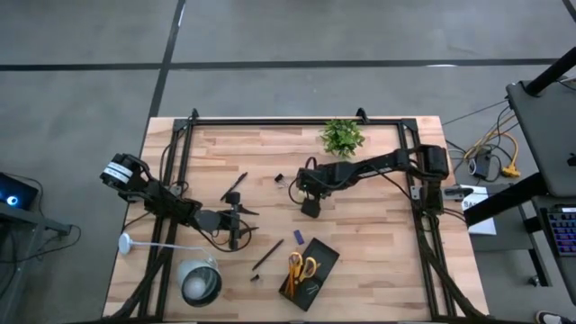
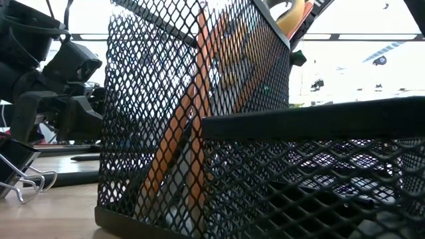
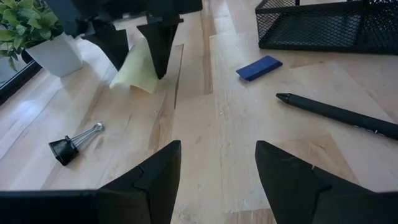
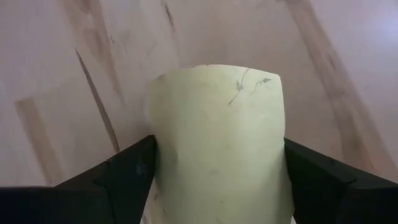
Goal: Pick and place office supplies into organizer
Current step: Put the sticky note into the desk organizer
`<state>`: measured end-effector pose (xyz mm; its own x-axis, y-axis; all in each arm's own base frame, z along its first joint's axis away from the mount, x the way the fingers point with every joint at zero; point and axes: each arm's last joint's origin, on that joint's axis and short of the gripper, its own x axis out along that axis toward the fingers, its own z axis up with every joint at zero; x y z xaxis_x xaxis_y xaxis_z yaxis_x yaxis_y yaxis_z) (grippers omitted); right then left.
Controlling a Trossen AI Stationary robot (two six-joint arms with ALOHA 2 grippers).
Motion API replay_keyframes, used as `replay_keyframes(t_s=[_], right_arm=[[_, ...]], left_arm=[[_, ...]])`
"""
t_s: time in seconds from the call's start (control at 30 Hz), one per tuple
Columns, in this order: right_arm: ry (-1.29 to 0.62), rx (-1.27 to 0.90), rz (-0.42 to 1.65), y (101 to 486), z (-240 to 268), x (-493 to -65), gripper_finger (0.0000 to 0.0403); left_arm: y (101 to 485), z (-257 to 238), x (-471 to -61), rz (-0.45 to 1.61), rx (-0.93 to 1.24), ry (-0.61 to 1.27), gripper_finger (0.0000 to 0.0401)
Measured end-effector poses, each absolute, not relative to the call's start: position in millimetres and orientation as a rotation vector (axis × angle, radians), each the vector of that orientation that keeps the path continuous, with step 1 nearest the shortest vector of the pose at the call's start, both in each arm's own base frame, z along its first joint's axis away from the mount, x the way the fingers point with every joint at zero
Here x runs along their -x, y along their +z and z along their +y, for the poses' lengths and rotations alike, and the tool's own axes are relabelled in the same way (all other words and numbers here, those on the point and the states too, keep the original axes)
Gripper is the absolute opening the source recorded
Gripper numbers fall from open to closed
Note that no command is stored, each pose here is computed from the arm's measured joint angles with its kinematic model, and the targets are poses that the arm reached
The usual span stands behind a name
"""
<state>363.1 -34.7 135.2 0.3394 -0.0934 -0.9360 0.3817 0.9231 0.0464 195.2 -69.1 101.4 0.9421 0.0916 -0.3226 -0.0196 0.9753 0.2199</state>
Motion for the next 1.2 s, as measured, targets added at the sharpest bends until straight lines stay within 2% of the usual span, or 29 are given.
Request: replay_keyframes(t_s=[0.43, 0.8, 1.03, 1.2], right_arm=[[-0.425, -0.349, 1.054, 172.9, -25.4, -358.1, 0.0288], [-0.503, -0.491, 1.020, 190.3, 10.0, -348.1, 0.0286], [-0.567, -0.494, 0.959, 219.6, 36.7, -336.5, 0.0286], [-0.587, -0.537, 0.994, 227.3, 61.2, -328.7, 0.0287]], left_arm=[[101.4, -69.2, -195.2, 0.338, -0.216, 0.057, 0.0191], [101.4, -69.1, -195.2, 0.338, -0.216, 0.057, 0.0191], [101.4, -69.2, -195.2, 0.338, -0.216, 0.057, 0.0191], [101.5, -69.2, -195.2, 0.338, -0.216, 0.057, 0.0191]])
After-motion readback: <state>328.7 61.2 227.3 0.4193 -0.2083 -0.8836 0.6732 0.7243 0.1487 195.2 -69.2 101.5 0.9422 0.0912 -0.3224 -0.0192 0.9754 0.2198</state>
